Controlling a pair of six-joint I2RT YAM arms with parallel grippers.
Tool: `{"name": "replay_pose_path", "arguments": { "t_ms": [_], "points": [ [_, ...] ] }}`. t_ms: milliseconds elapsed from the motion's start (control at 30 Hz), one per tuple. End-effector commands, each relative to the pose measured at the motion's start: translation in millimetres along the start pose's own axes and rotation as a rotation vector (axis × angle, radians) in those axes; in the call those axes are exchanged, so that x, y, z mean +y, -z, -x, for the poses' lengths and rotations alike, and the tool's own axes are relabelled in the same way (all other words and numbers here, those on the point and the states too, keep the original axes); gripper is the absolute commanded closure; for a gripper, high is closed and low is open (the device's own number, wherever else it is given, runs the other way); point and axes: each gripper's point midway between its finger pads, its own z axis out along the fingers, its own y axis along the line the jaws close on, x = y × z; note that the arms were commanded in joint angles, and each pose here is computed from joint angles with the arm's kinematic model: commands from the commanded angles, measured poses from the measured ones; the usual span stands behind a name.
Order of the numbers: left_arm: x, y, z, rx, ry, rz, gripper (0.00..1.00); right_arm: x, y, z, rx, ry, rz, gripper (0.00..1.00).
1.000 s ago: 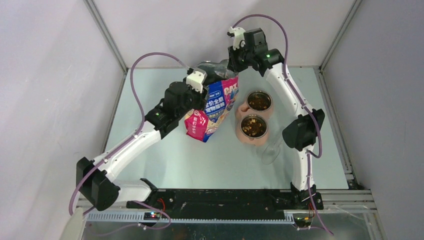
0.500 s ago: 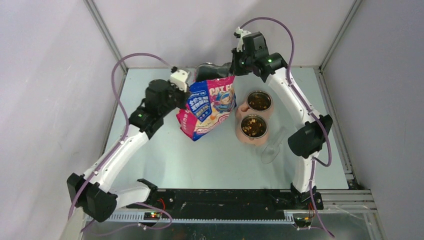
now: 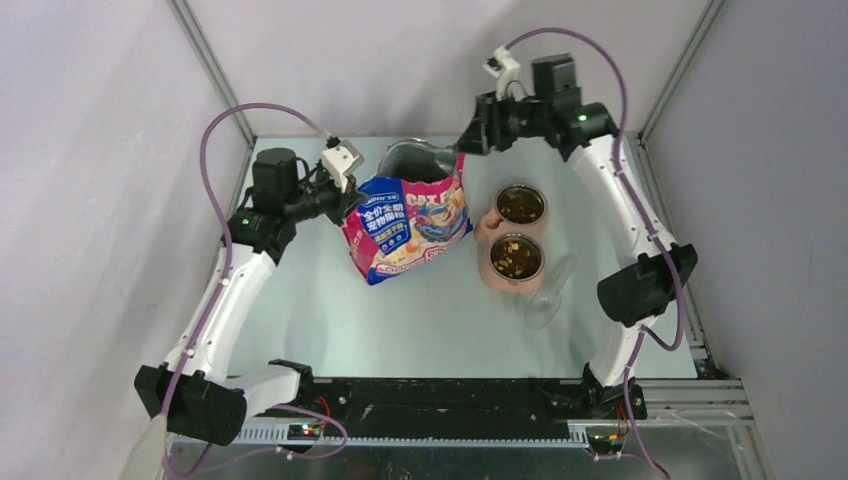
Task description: Serve the pet food
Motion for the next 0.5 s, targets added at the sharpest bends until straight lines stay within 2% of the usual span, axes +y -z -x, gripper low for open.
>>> {"name": "replay_pose_path", "arguments": {
  "t_ms": [0, 33, 67, 100, 133, 167, 267, 467],
  "points": [
    [-12, 33, 58, -0.154, -0.144, -0.051, 0.72, 30, 58, 34, -0.123, 0.369, 0.346, 0.45],
    [-11, 33, 56, -0.146, -0.141, -0.048, 0.57, 18, 62, 29, -0.11, 0.383, 0.331, 0.45],
    [-11, 34, 56, -0.144, -0.141, -0.047, 0.51, 6, 60, 29, -0.119, 0.497, 0.315, 0.44],
    [-10, 33, 55, -0.141, -0.139, -0.046, 0.41, -3, 63, 22, -0.098, 0.515, 0.302, 0.43],
    [-10, 33, 56, -0.14, -0.14, -0.043, 0.37, -15, 58, 19, -0.098, 0.631, 0.292, 0.43],
    [-9, 32, 55, -0.135, -0.138, -0.044, 0.33, -18, 60, 13, -0.074, 0.646, 0.294, 0.43],
    [-6, 26, 48, -0.097, -0.148, -0.063, 0.29, -29, 45, -3, -0.031, 0.78, 0.333, 0.42],
    [7, 11, 37, -0.038, -0.16, -0.054, 0.29, -25, 4, -8, 0.003, 0.885, 0.371, 0.4]
  ]
}}
